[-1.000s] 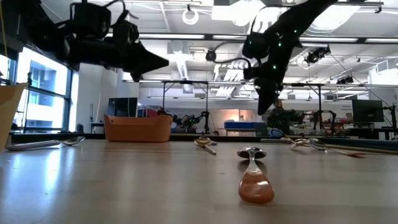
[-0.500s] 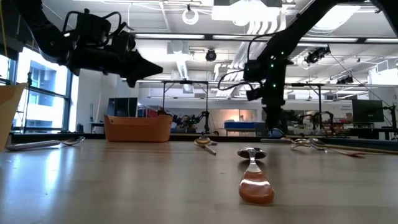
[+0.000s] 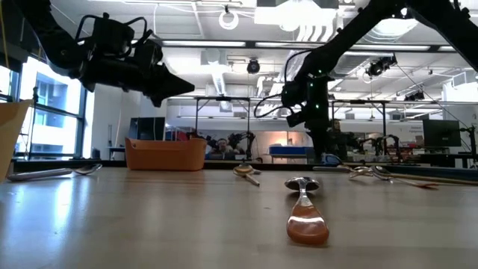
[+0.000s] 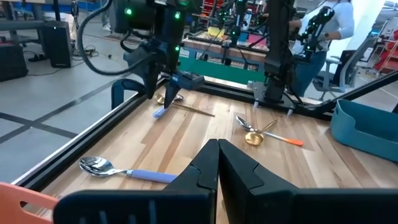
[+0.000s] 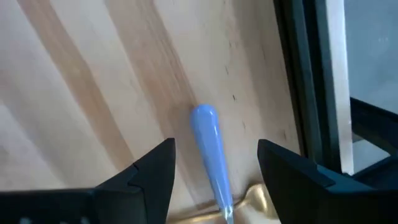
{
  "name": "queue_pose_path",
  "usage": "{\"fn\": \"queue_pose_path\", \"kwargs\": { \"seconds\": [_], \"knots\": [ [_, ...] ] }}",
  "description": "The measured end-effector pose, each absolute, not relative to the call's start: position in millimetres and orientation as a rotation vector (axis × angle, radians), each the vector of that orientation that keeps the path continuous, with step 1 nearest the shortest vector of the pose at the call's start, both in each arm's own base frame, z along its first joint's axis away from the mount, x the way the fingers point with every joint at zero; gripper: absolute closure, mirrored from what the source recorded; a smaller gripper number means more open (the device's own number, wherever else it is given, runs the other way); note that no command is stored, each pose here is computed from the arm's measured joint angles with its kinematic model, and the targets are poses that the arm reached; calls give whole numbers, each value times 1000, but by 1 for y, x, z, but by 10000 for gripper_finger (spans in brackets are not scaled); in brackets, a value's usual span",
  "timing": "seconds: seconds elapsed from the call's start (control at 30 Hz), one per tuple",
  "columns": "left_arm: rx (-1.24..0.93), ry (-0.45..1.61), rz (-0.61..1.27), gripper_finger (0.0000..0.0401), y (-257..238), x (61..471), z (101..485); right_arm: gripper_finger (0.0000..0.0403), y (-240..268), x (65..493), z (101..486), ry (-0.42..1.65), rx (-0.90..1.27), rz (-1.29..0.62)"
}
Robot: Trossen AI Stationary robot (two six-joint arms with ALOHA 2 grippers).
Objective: Sort silverware by color (type)
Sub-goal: Put the top right purple spoon into the green bin
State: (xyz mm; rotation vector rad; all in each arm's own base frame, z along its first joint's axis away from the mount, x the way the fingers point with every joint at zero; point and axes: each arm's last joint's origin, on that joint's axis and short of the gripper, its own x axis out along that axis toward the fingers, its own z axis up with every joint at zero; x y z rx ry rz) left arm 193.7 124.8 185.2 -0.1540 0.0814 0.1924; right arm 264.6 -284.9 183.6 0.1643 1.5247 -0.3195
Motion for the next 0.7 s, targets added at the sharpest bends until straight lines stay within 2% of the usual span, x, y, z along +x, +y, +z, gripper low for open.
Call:
{"fn": "queue_pose_path", "kwargs": {
  "seconds": [0.3,0.47,0.7],
  "knots": [
    [-145,97,193,401,125,194,184,190,-282,284,228,1540,139,-305],
    [-126,101,192,401,125,194,184,190,-290,297,208,1733,174,-284],
    [-124,109,191,401,125,193,183,190,-301,319,174,1816,202,-248]
  ]
}}
